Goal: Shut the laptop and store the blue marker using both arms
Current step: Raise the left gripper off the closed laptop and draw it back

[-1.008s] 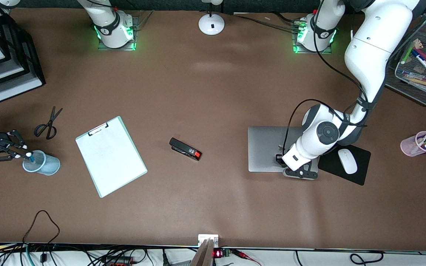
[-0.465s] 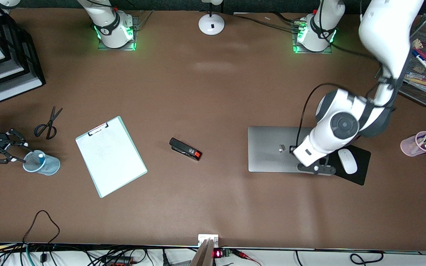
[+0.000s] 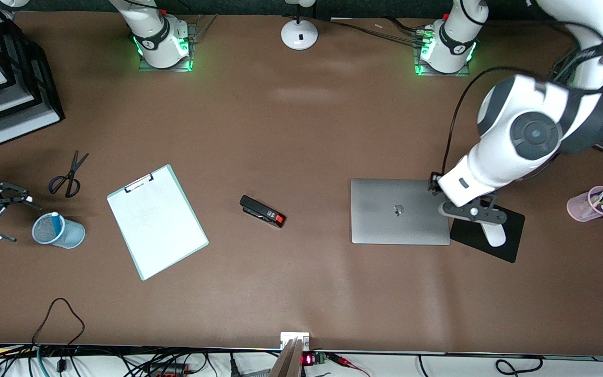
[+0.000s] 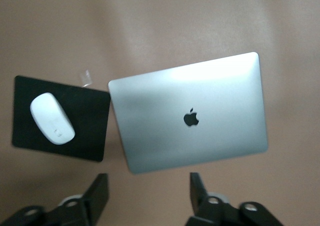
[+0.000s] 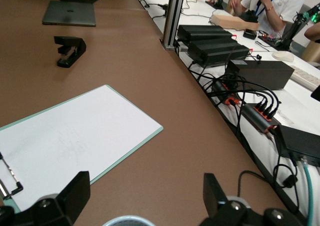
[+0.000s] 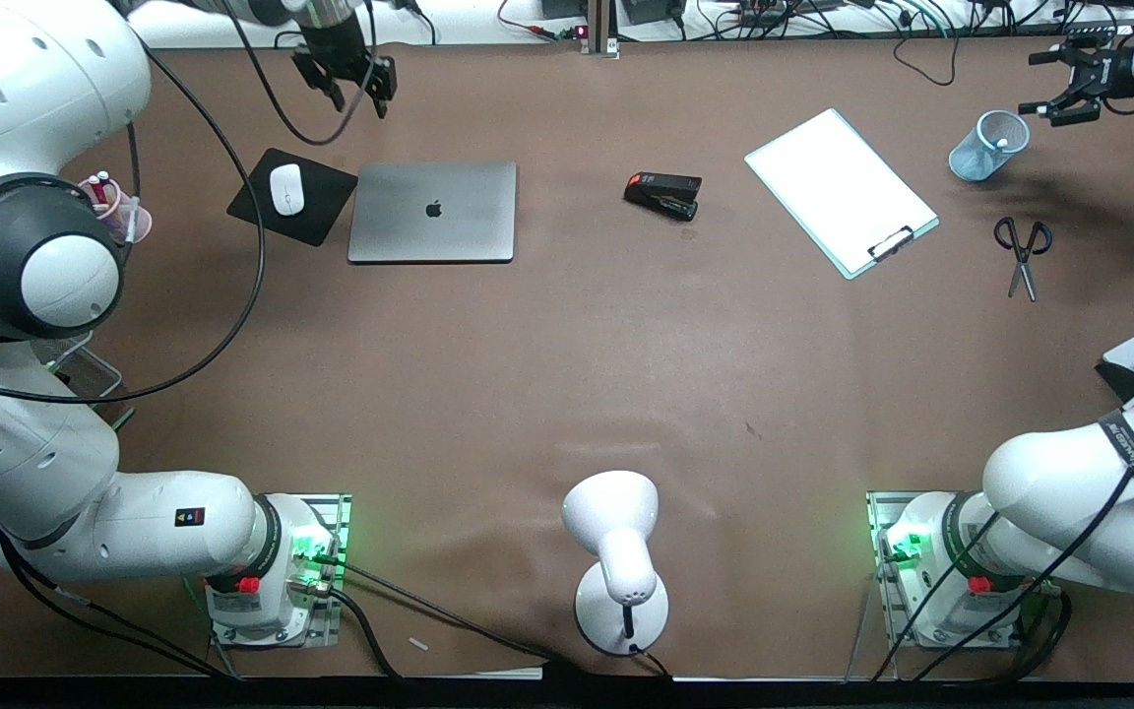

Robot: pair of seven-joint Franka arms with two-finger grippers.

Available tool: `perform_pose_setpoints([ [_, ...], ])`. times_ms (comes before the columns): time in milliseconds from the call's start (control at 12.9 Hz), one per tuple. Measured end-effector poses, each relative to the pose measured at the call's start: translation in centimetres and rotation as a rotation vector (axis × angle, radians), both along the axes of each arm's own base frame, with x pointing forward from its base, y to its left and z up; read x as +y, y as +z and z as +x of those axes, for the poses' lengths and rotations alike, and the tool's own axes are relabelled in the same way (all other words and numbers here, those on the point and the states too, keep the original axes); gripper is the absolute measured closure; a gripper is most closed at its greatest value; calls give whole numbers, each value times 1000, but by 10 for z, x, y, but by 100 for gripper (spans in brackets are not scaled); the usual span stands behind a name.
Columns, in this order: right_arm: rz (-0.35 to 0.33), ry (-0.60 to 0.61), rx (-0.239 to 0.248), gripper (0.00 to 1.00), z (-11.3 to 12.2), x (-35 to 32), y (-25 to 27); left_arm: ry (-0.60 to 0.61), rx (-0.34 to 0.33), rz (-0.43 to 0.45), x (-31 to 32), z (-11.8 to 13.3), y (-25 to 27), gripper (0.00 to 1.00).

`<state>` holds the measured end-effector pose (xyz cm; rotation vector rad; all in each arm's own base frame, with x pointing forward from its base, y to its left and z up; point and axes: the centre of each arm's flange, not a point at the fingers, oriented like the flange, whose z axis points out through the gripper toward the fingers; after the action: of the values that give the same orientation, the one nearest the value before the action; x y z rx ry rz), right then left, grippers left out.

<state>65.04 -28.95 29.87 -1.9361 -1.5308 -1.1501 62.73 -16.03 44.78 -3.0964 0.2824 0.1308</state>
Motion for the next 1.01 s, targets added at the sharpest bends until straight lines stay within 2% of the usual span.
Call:
perform_pose_setpoints([
  [155, -49, -31, 59, 0, 14, 20, 28, 5, 27, 7, 4, -2, 38, 1],
  [310, -118, -64, 106, 0, 31, 51, 60, -17, 64, 5, 10, -6, 66, 0],
  [465, -235, -117, 181, 0, 44, 93, 102, -12, 95, -19, 23, -9, 91, 0],
  [620, -382, -151, 247, 0, 47, 132, 145, -26, 71, -57, 38, -14, 123, 0],
  [775, -532, -140, 253, 0, 42, 171, 187, -50, 27, -57, 59, -24, 152, 0],
  [853, -568, -140, 275, 0, 37, 187, 201, -56, 3, -50, 74, -29, 162, 0],
  [1008, -582, -169, 369, 0, 26, 200, 211, -35, -40, -59, 100, -40, 169, 0],
])
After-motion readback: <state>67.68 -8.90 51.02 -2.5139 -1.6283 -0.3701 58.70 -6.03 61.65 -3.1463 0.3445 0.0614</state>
